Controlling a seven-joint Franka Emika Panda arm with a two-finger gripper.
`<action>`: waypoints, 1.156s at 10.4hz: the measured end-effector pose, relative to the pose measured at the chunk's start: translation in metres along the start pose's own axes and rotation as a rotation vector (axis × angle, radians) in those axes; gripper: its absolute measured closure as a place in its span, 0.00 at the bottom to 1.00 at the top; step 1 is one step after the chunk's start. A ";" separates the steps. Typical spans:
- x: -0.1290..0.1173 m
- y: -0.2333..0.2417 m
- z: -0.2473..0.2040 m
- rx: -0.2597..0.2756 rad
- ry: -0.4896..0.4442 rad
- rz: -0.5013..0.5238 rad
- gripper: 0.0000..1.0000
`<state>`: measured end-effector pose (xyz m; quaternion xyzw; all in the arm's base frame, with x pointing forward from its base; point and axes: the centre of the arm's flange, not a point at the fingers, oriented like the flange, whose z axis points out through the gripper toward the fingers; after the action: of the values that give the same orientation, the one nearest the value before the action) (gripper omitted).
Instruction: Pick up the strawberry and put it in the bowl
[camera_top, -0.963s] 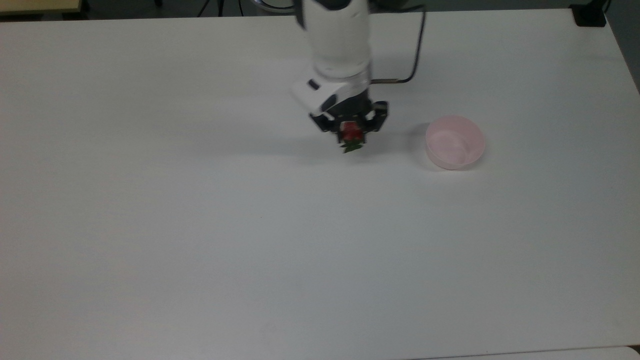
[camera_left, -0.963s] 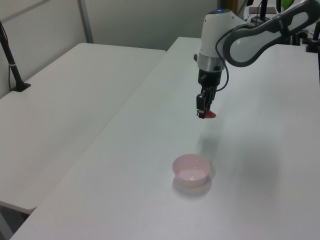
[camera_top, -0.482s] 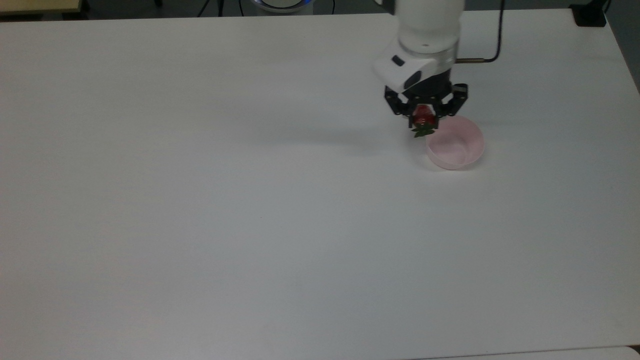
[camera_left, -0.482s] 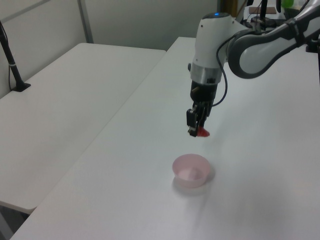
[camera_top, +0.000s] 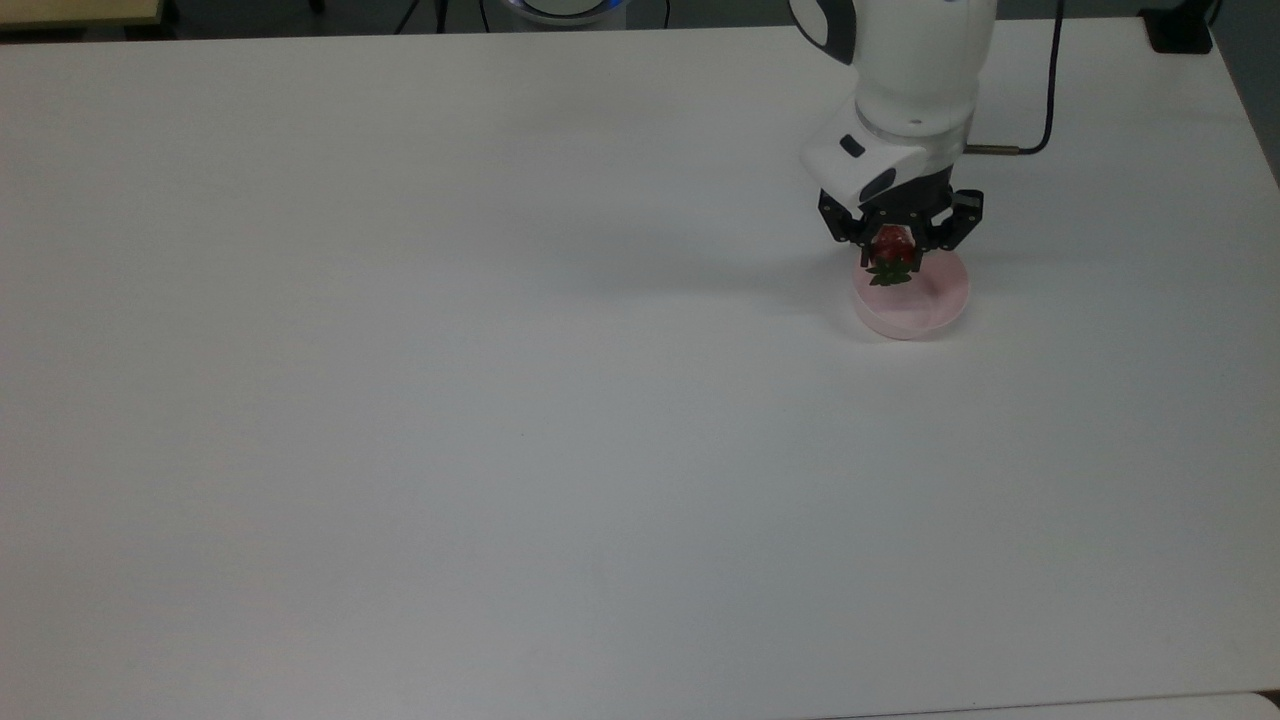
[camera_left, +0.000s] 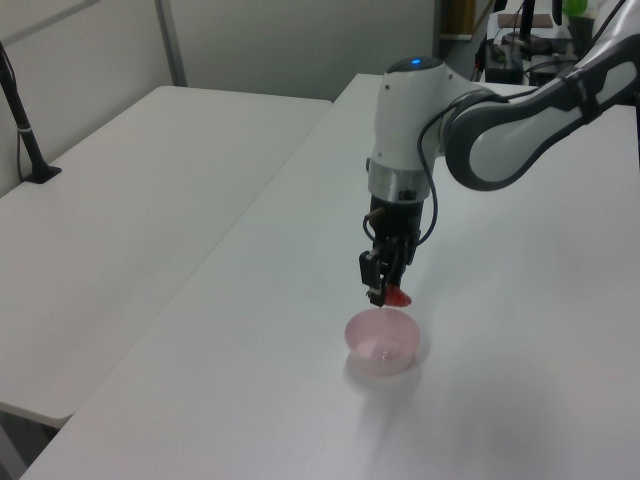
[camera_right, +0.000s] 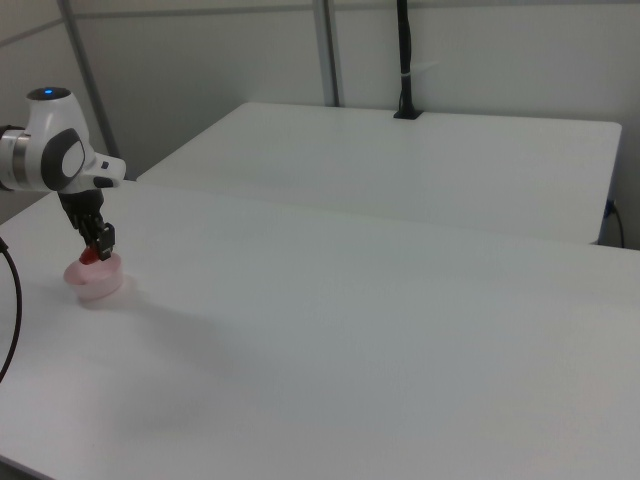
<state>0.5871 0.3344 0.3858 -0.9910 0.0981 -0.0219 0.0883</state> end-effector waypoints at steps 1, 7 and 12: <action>0.000 -0.006 0.008 -0.002 -0.005 0.009 0.52; 0.003 -0.021 0.001 0.017 0.013 0.014 0.00; 0.006 0.061 -0.186 -0.032 -0.030 0.112 0.00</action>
<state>0.5696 0.2426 0.5576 -0.9855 0.1523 -0.0007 0.0752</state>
